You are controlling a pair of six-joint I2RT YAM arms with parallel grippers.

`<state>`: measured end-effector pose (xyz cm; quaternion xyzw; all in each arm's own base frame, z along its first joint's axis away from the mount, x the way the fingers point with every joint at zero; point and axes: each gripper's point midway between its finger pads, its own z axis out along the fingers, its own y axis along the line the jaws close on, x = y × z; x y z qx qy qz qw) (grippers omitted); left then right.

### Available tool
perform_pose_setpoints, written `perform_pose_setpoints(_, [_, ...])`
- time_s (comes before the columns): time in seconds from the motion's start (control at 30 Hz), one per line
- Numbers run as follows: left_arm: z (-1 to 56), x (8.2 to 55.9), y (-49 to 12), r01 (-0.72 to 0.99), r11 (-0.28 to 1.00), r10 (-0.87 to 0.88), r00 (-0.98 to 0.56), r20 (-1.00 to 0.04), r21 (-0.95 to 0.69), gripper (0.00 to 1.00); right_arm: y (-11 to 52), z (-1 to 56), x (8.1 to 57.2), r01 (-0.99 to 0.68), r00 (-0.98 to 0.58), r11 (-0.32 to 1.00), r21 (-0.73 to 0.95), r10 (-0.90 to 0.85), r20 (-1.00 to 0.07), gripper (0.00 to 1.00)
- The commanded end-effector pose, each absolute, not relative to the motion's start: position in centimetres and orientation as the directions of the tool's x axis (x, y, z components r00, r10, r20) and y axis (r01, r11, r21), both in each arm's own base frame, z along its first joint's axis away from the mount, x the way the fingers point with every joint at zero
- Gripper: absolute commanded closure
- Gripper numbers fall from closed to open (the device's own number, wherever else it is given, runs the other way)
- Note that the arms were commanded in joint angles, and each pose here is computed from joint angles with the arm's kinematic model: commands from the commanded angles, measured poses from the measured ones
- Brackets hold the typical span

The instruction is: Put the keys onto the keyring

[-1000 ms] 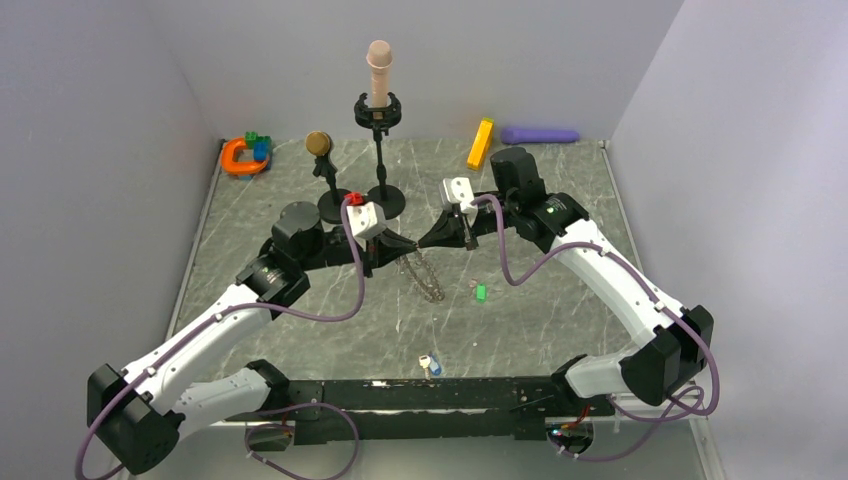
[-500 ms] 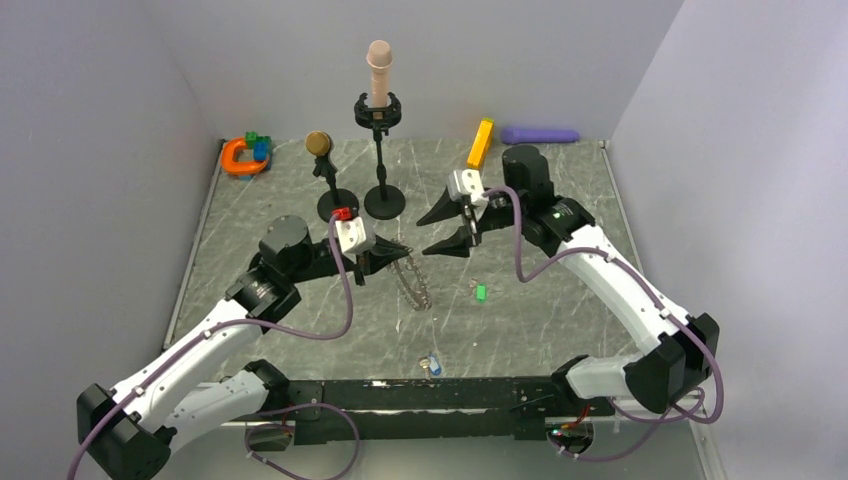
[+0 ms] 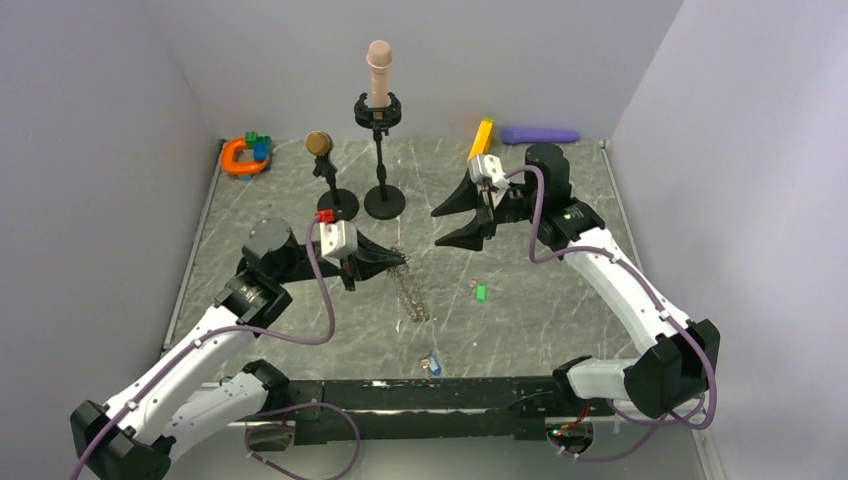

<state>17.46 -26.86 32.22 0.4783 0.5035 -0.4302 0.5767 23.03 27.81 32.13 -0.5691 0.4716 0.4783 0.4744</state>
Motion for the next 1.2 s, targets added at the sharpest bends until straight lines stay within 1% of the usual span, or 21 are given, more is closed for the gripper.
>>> perform_pose_setpoints(0.0, [37.7, 14.5, -26.5, 0.982, 0.081, -0.146, 0.180, -0.973, 0.170, 1.00, 27.7, 33.6, 21.3, -0.971, 0.159, -0.187, -0.152, -0.024, -0.987, 0.38])
perform_pose_setpoints(0.13, [38.6, 13.9, -26.3, 0.982, 0.065, -0.157, 0.183, -0.970, 0.175, 1.00, 27.7, 33.5, 20.6, -0.958, 0.187, -0.221, -0.182, -0.003, -0.982, 0.38])
perform_pose_setpoints(0.43, [39.0, 13.7, -26.1, 0.983, 0.057, -0.113, 0.182, -0.977, 0.177, 1.00, 28.0, 33.3, 19.1, -0.931, 0.237, -0.276, -0.238, 0.036, -0.971, 0.38])
perform_pose_setpoints(0.7, [38.8, 13.9, -26.2, 0.988, 0.049, -0.094, 0.153, -0.984, 0.149, 1.00, 28.0, 32.8, 19.3, -0.935, 0.242, -0.259, -0.241, 0.029, -0.970, 0.38])
perform_pose_setpoints(1.17, [38.5, 14.0, -26.4, 0.987, 0.044, -0.097, 0.156, -0.983, 0.152, 1.00, 28.0, 31.9, 20.2, -0.959, 0.212, -0.198, -0.205, -0.015, -0.977, 0.37])
